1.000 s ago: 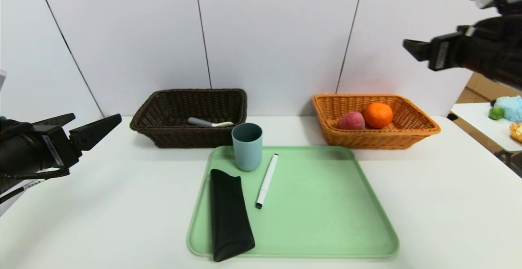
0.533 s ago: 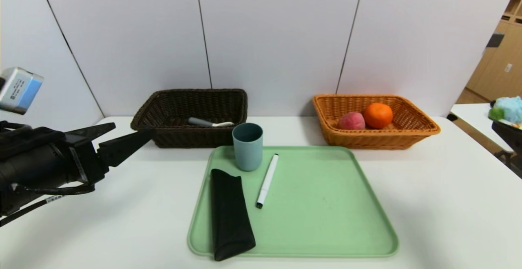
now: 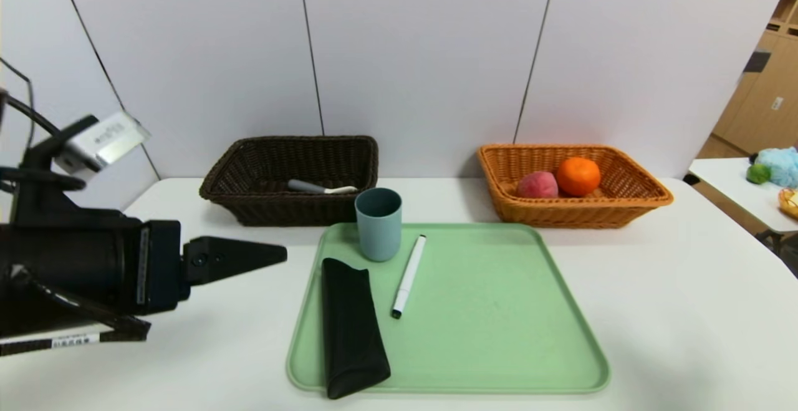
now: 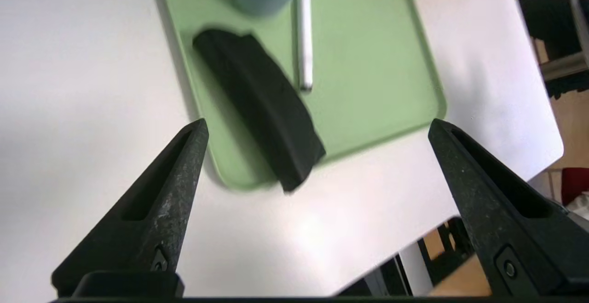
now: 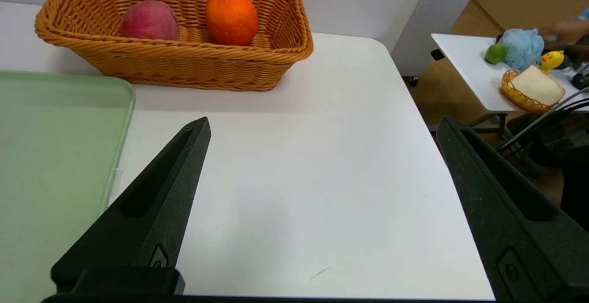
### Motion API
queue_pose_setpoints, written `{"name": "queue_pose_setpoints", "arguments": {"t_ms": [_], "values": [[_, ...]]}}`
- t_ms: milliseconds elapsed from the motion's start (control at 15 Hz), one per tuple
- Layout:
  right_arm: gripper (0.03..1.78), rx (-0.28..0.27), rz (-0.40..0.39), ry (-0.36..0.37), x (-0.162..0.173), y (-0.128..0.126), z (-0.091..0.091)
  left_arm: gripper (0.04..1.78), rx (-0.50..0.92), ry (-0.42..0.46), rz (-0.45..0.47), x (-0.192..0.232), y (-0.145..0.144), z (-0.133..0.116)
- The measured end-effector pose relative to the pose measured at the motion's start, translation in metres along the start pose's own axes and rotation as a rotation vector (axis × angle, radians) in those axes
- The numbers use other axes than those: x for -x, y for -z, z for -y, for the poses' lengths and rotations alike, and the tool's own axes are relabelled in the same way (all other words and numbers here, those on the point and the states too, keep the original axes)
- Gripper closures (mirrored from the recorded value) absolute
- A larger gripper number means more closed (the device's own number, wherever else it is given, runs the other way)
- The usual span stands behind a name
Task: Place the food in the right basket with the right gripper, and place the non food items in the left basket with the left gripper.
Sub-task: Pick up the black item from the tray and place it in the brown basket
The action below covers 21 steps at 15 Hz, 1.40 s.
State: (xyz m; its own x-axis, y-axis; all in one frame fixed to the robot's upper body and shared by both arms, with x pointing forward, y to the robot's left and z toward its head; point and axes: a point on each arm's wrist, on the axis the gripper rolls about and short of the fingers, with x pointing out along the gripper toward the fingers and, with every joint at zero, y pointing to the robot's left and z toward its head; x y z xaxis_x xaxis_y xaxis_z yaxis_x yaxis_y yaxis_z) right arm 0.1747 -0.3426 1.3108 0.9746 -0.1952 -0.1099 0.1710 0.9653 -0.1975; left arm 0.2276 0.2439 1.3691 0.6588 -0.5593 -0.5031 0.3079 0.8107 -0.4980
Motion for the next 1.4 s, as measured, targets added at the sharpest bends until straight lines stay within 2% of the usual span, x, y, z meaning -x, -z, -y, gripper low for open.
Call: {"name": "queue_pose_setpoints", "arguments": {"t_ms": [333, 600, 867, 1067, 1400], "values": [[0.12, 0.014, 0.013, -0.001, 0.006, 0.003, 0.000, 0.13, -0.009, -0.059, -0.095, -0.031, 0.031, -0.003], [0.12, 0.016, 0.004, 0.002, 0.007, 0.007, 0.000, 0.13, 0.010, -0.051, -0.107, -0.059, 0.032, 0.003], [0.12, 0.015, 0.003, 0.002, 0.007, 0.007, 0.000, 0.13, 0.028, -0.082, -0.106, -0.097, 0.035, 0.006], [0.12, 0.014, 0.007, 0.001, 0.008, 0.007, 0.000, 0.13, 0.024, -0.144, -0.125, -0.120, 0.042, 0.002], [0.12, 0.012, 0.016, 0.001, 0.010, 0.007, 0.000, 0.13, 0.016, -0.171, -0.151, -0.138, 0.054, -0.006]]}}
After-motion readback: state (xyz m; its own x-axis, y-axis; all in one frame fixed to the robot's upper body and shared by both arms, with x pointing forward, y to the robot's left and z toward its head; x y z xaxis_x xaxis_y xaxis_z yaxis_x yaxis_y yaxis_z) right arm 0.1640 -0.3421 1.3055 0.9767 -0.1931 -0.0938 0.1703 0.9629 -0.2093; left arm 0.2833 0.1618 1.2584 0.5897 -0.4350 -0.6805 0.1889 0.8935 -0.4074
